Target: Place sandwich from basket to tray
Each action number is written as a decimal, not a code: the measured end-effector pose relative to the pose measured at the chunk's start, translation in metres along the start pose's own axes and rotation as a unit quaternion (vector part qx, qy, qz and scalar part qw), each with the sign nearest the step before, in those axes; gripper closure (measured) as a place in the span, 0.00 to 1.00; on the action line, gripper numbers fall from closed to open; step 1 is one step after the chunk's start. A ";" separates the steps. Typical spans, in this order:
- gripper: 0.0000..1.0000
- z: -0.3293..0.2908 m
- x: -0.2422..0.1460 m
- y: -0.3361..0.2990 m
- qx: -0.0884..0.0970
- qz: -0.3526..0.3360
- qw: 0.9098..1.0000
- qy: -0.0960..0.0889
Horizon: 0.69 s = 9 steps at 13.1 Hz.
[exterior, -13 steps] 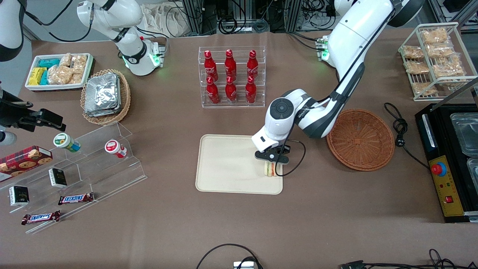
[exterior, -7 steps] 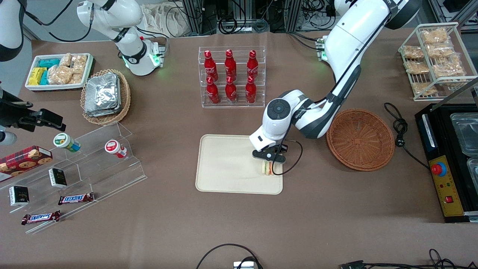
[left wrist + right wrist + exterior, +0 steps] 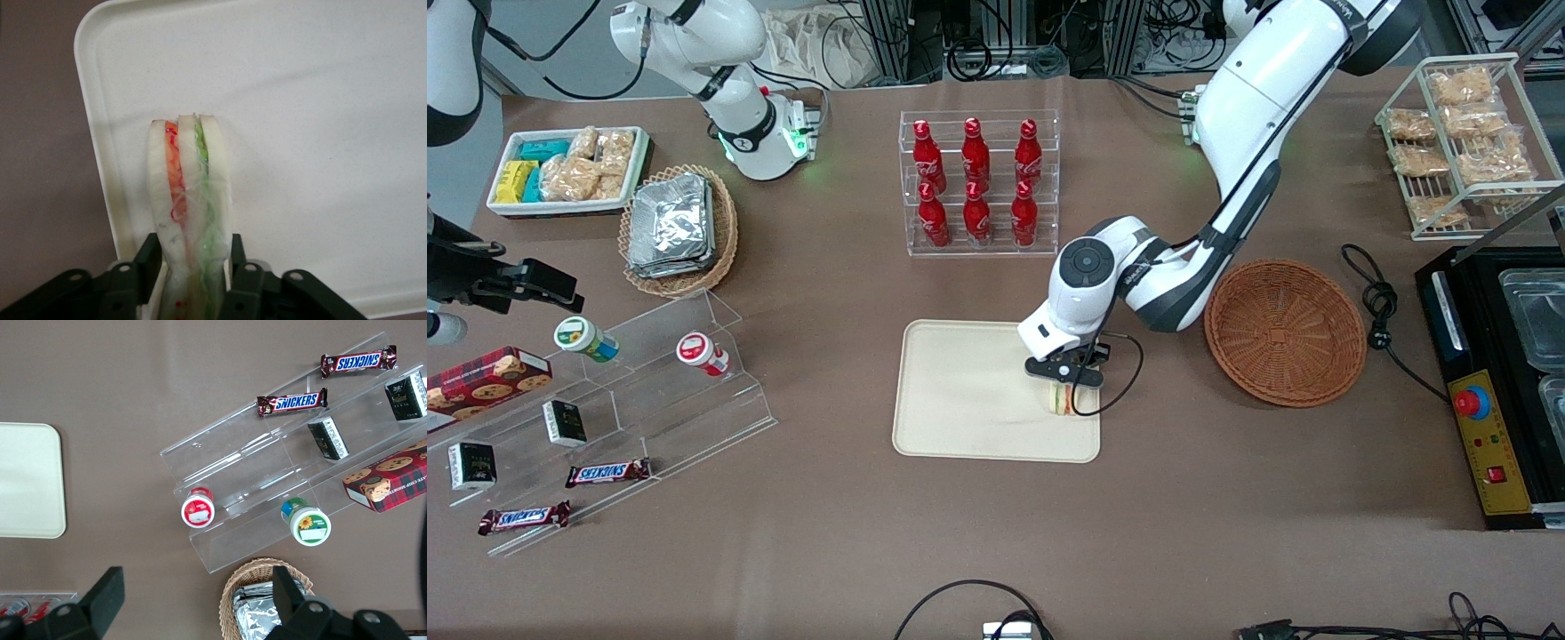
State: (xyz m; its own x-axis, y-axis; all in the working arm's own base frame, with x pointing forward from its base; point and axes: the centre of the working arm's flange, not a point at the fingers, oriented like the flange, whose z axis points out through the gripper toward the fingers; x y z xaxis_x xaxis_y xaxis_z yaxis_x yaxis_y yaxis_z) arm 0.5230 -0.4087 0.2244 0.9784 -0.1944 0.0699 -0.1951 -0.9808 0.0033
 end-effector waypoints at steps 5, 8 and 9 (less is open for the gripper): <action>0.00 -0.051 0.040 -0.015 0.007 -0.112 0.993 0.027; 0.00 -0.112 0.067 -0.075 0.037 -0.180 0.982 0.043; 0.00 -0.131 0.072 -0.101 0.049 -0.200 0.978 0.044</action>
State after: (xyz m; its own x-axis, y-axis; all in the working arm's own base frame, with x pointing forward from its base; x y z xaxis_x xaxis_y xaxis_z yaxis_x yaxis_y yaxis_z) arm 0.6048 -0.3213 0.3594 0.9646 0.2027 0.1688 0.2133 -0.9759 -0.0469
